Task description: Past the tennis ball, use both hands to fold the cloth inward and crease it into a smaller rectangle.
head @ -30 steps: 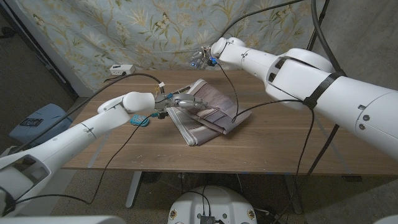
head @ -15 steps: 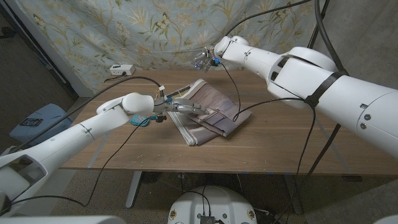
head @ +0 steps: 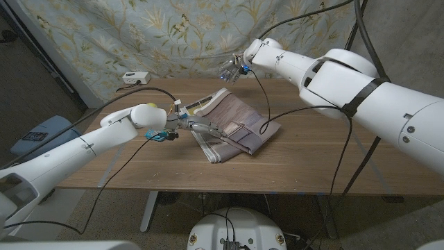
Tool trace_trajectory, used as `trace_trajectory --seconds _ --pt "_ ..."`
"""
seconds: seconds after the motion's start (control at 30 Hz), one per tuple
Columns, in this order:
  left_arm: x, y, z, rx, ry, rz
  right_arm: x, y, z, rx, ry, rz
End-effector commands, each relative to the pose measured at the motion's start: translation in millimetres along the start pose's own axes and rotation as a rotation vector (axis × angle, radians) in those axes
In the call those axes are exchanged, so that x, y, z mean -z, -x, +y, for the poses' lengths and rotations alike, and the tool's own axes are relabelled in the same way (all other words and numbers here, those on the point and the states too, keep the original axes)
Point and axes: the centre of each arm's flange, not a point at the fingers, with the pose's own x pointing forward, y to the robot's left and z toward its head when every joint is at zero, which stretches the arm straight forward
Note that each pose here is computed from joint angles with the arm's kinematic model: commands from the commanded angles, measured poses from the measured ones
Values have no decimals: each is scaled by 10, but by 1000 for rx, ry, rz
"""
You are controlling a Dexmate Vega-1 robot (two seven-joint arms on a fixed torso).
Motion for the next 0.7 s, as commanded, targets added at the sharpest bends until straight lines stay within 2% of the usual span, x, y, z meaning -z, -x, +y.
trace_trajectory --seconds 0.03,0.3,0.37,0.47,0.6,0.7 --pt "99 -32 -142 32 -47 26 78 108 89 -31 -35 -39" --pt "142 -119 -197 74 -173 26 156 272 159 -3 -46 -78" --pt "145 -137 -190 71 -164 21 157 329 183 14 -27 -78" --pt "140 -160 -168 72 -176 16 131 420 235 43 39 -69" --pt "135 -192 -117 81 -191 7 19 549 353 94 179 -44" --pt "143 -213 -91 90 -200 -2 -44 600 412 109 237 -39"
